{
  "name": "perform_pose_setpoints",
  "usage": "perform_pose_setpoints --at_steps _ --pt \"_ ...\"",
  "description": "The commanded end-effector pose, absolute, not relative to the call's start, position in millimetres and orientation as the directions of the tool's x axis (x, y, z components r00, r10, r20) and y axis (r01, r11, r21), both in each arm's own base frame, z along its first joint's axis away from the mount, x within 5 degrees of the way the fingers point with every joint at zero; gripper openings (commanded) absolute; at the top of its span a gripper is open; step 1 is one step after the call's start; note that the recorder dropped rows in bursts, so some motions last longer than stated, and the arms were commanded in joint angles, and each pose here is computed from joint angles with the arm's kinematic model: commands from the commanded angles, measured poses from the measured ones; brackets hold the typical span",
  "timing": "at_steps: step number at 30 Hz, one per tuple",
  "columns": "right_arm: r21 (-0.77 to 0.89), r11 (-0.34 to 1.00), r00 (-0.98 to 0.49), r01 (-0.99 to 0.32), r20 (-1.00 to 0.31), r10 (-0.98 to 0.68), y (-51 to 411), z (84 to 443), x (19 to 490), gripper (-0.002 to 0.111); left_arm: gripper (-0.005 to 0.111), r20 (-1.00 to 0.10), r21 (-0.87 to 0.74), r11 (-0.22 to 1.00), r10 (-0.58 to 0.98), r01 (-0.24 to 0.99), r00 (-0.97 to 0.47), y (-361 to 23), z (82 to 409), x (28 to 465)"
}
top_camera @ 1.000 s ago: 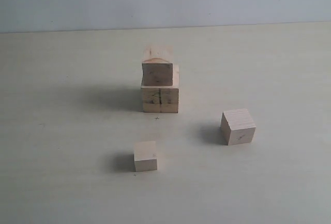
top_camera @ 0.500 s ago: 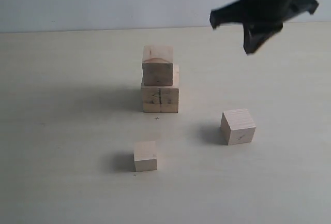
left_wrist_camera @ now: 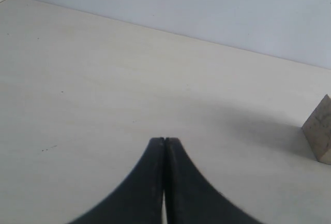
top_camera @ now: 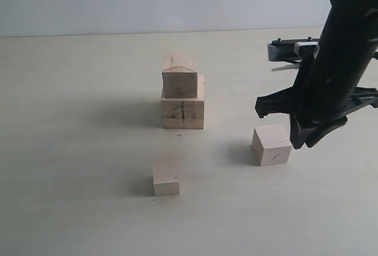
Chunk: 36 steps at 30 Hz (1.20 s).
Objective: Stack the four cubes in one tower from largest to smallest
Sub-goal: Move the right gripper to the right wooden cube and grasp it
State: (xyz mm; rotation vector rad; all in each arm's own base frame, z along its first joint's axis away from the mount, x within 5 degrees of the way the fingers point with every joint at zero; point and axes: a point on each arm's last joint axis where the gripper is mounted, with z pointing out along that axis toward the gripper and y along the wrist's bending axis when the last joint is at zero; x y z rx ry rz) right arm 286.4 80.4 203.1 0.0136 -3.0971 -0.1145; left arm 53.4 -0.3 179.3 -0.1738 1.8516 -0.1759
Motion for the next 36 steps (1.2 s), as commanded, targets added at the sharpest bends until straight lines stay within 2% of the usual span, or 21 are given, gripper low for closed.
perform_pose_setpoints --at_steps 1,4,8,14,25,32,36 --pt "0.139 0.990 -0.998 0.016 -0.050 0.023 84.3 202.7 292.2 0.050 0.000 -0.940 -0.216 0.976 -0.214 -0.021 -0.266 -0.6 181.2 53.3" --pt "0.179 0.983 -0.991 0.031 -0.122 0.053 87.5 203.8 299.1 0.067 0.000 -0.940 -0.216 0.976 -0.214 -0.021 -0.266 -0.6 181.2 53.3" --pt "0.179 0.983 -0.985 0.028 -0.160 0.057 87.9 200.1 304.9 0.075 0.000 -0.940 -0.216 0.976 -0.214 -0.021 -0.266 -0.6 181.2 53.3" --pt "0.086 0.996 -0.993 -0.016 -0.121 -0.006 83.3 173.2 312.9 0.074 0.000 -0.940 -0.216 0.976 -0.214 -0.021 -0.266 -0.6 181.2 53.3" --pt "0.114 0.993 -0.997 0.024 -0.072 0.032 87.9 149.4 318.1 0.074 0.000 -0.940 -0.216 0.976 -0.214 -0.021 -0.266 -0.6 181.2 53.3" --pt "0.112 0.993 -0.996 0.020 -0.086 0.030 87.7 149.4 319.4 0.065 0.000 -0.940 -0.216 0.976 -0.214 -0.021 -0.266 -0.6 181.2 53.3" --pt "0.113 0.993 -0.996 0.020 -0.088 0.030 87.7 149.5 319.5 0.054 0.000 -0.940 -0.216 0.976 -0.214 -0.021 -0.266 -0.6 181.2 53.3"
